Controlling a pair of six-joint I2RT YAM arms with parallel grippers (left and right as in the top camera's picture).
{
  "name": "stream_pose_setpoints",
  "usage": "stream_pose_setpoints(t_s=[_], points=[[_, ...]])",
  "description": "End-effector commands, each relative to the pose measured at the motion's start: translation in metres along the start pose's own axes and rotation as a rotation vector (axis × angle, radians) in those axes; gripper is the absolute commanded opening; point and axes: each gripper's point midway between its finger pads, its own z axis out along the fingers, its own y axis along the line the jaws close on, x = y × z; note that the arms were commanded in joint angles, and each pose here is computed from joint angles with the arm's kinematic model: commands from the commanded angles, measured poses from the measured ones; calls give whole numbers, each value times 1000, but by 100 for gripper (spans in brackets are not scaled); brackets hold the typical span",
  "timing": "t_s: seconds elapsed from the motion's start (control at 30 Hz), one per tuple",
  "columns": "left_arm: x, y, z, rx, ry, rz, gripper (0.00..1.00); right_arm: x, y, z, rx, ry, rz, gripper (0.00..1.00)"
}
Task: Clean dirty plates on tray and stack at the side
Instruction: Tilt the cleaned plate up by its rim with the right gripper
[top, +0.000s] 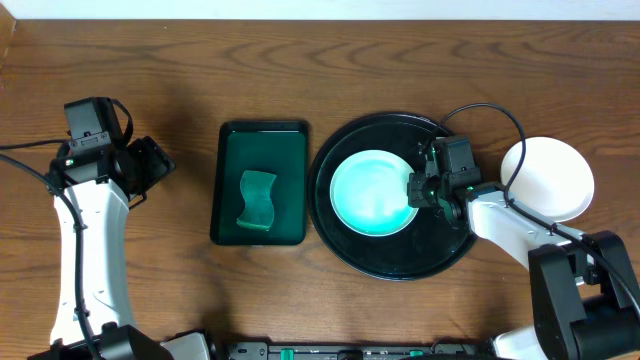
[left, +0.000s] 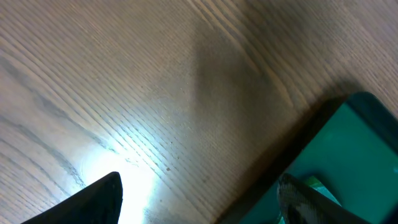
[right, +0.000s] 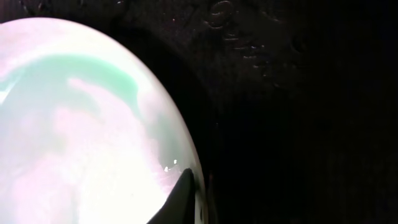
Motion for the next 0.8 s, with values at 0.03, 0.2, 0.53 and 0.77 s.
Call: stream_pose_setpoints(t_s=[0.03,0.2,0.53,0.77], points=[[-5,0,-4,0,-17,-6,80,8,-7,5,34,20,-3,1],[-5,0,-5,0,-17,-6,80,6,-6,4,31,9,8,1],[-5,0,-4,-1,-17,-6,80,-14,-13,-24,83,-70,16,1],[-5,0,-4,0,-17,-6,80,-20,-12,-36,85,-99,14,1]])
